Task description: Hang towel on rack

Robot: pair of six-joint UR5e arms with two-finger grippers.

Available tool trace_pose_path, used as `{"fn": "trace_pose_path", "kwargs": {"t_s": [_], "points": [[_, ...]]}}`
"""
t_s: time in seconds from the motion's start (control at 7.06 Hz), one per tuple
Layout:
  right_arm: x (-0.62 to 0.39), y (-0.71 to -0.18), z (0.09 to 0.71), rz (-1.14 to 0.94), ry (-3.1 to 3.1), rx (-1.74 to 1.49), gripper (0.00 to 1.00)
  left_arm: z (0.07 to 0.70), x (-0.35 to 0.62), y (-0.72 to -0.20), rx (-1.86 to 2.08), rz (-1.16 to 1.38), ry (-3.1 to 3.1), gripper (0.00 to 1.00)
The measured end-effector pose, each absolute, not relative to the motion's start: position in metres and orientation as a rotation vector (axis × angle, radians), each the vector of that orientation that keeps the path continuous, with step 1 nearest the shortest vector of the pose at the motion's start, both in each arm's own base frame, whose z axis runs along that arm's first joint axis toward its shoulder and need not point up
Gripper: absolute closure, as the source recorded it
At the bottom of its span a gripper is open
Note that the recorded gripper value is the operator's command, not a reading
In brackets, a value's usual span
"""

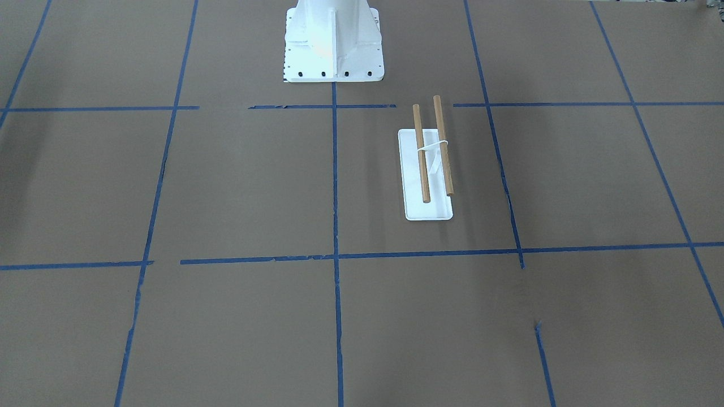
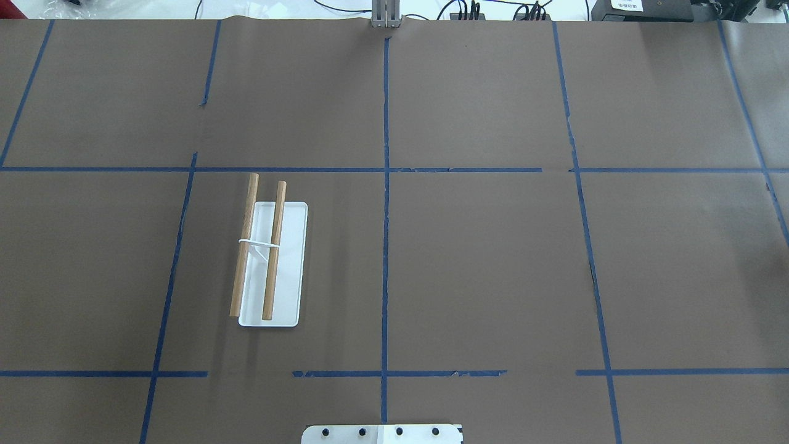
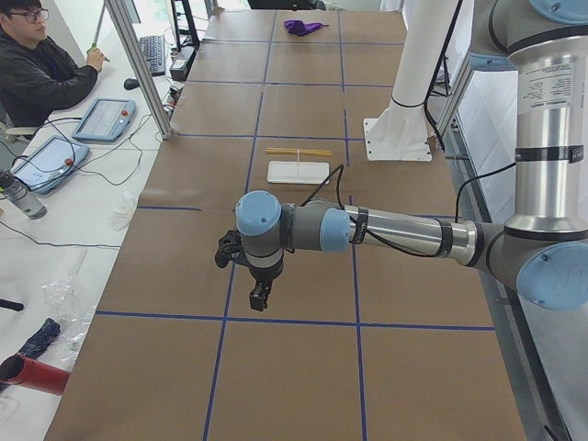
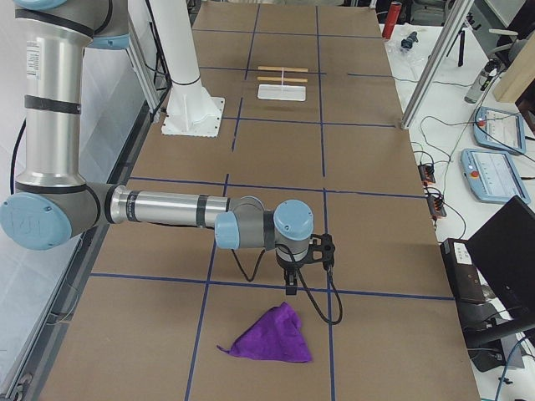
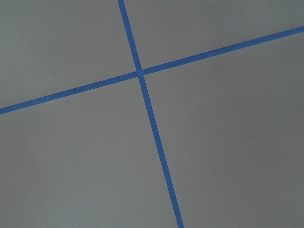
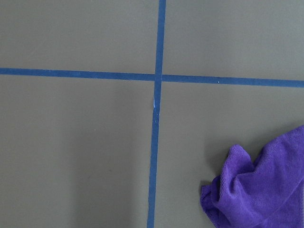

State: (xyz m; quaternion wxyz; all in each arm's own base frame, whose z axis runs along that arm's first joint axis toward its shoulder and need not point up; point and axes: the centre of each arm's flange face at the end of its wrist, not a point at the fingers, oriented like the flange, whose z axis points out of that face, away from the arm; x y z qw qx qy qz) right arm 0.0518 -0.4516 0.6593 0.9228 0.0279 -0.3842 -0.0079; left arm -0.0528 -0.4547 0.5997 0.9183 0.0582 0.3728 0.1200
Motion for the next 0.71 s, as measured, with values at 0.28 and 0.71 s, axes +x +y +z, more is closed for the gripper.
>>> {"fn": "trace_pose_path", "kwargs": {"t_s": [0.28, 0.71], "points": [[0.052, -0.452, 0.659, -0.016, -0.789, 0.058, 0.00, 0.593, -0.053, -0.461, 0.133, 0.252, 0.759, 0.00], [0.051, -0.461, 0.628, -0.047, -0.787, 0.122, 0.00, 0.579, -0.053, -0.474, 0.159, 0.259, 0.755, 0.00]]}}
